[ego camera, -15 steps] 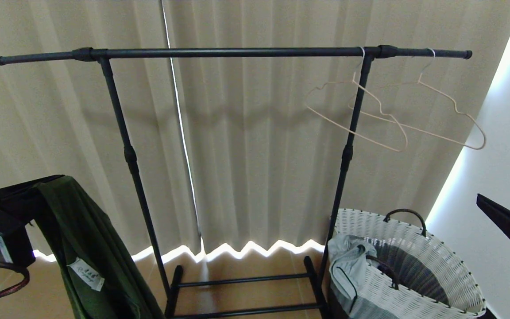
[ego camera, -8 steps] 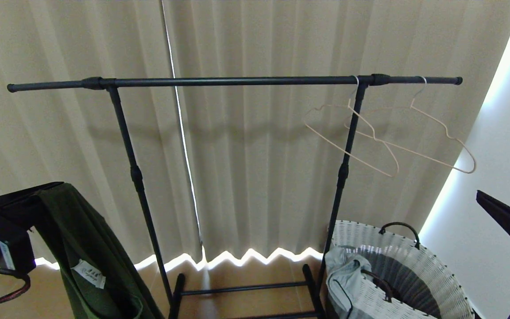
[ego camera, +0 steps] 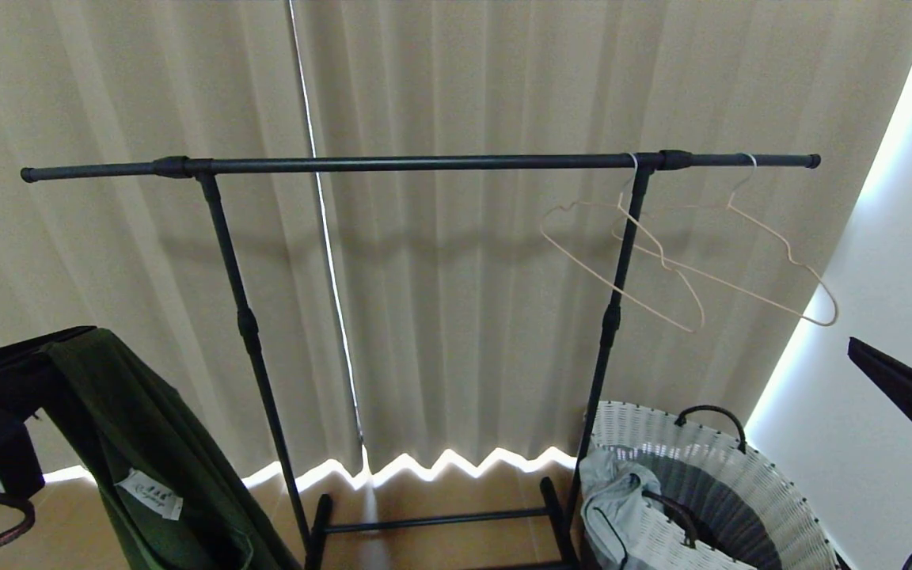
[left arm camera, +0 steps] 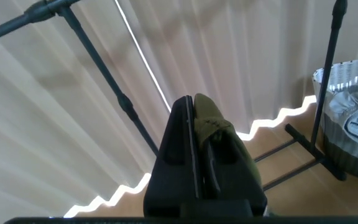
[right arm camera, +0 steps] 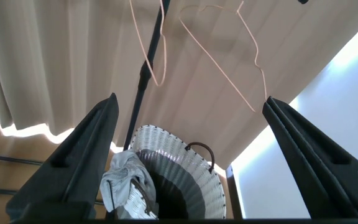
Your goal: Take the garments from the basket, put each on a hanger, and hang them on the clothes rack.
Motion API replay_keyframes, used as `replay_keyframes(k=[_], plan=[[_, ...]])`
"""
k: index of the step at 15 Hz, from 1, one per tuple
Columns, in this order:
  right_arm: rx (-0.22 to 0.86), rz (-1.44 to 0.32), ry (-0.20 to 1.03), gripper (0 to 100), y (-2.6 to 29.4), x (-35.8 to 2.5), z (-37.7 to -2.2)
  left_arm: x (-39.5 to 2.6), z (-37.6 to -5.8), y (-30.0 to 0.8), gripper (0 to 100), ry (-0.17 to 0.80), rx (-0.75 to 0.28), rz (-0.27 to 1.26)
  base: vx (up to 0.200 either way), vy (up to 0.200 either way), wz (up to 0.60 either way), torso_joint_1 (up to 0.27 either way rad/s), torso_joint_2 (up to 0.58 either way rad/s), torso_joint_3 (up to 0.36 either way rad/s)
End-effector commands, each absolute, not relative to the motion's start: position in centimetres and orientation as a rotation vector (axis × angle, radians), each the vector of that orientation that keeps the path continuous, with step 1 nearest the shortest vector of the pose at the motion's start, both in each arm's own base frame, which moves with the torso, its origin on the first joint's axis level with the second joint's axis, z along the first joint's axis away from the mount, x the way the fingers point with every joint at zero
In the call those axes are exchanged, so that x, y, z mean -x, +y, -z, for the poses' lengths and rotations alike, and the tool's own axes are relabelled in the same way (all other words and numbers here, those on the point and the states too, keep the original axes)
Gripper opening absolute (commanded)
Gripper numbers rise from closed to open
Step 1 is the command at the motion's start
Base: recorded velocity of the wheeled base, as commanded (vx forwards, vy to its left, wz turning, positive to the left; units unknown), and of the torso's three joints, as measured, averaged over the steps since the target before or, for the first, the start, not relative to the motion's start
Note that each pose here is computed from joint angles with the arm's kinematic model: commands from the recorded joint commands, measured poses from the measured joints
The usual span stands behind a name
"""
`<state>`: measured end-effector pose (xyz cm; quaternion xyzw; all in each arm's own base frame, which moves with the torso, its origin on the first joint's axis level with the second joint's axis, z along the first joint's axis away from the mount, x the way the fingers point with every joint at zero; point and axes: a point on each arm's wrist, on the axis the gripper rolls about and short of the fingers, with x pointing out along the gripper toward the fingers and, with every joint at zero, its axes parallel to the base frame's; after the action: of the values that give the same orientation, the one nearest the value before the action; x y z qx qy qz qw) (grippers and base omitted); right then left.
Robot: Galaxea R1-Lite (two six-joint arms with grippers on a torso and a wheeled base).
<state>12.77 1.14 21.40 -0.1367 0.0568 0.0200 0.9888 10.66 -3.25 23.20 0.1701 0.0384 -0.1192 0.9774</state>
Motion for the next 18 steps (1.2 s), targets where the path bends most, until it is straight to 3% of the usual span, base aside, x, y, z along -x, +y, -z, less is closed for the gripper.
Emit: replay_keyframes(k=[1, 9, 18], plan=[[0.275, -0.041, 0.121, 100, 1.18, -13.2, -21.46, -10.22, -23.21, -3.11, 0, 0.064, -0.34, 0.24, 0.0, 0.0, 0.0, 0.0, 0.0, 0.0], [0.276, -0.042, 0.129, 100, 1.2, -13.36, -21.39, -10.04, -23.02, -3.05, 0, 0.066, -0.34, 0.238, 0.0, 0.0, 0.0, 0.0, 0.0, 0.0], [0.275, -0.041, 0.124, 100, 1.2, -13.3, -21.44, -10.08, -23.01, -3.07, 0, 0.067, -0.34, 0.24, 0.0, -0.2, 0.0, 0.002, 0.0, 0.0]])
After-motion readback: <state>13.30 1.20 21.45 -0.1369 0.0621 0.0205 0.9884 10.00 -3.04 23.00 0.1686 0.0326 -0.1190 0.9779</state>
